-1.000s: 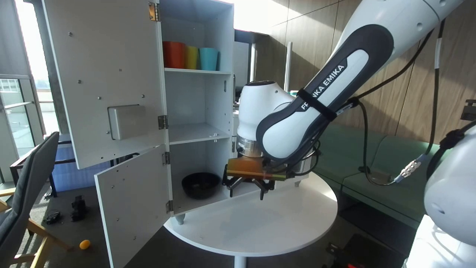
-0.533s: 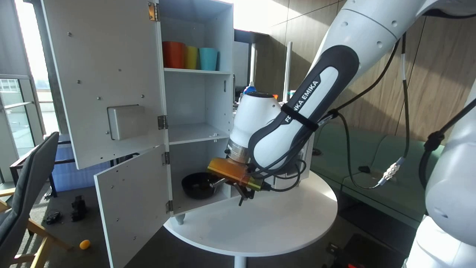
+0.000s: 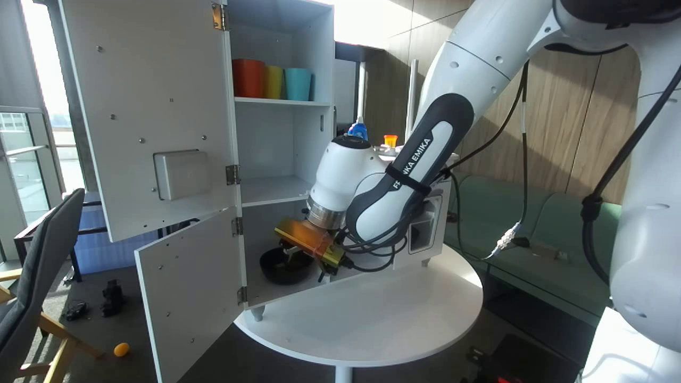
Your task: Open the bottom left cabinet door, remove the black bowl, put it in the middle left drawer and close the cabinet door of the bottom left drawer
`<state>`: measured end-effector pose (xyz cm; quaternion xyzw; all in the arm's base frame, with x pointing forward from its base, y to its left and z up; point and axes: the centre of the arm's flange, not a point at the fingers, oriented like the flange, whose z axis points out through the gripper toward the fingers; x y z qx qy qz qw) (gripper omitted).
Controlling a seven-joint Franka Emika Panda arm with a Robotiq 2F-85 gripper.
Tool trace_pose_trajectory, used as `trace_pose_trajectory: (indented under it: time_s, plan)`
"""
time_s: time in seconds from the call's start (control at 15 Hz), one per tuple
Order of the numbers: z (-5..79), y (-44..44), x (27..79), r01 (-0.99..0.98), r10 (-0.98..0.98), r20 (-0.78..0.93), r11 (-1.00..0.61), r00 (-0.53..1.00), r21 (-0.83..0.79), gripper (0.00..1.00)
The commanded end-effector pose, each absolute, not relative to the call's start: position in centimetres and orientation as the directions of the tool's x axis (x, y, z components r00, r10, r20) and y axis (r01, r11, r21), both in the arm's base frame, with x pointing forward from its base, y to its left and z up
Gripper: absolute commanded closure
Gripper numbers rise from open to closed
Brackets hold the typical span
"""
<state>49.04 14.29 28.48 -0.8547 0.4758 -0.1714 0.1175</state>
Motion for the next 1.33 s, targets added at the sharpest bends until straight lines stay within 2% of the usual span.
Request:
trace_pose_trajectory:
  time_s: [0.0, 0.67, 1.27]
  plan:
    - [25.3, 15.8, 53.3, -0.806, -0.885, 0.207, -0.465, 0.416, -0.367, 0.00]
    - [19.1, 16.5, 58.6, -0.869, -0.923, 0.242, -0.367, 0.298, -0.332, 0.00]
    - [20.7, 14.0, 59.7, -0.881, -0.967, 0.167, -0.246, 0.194, -0.404, 0.00]
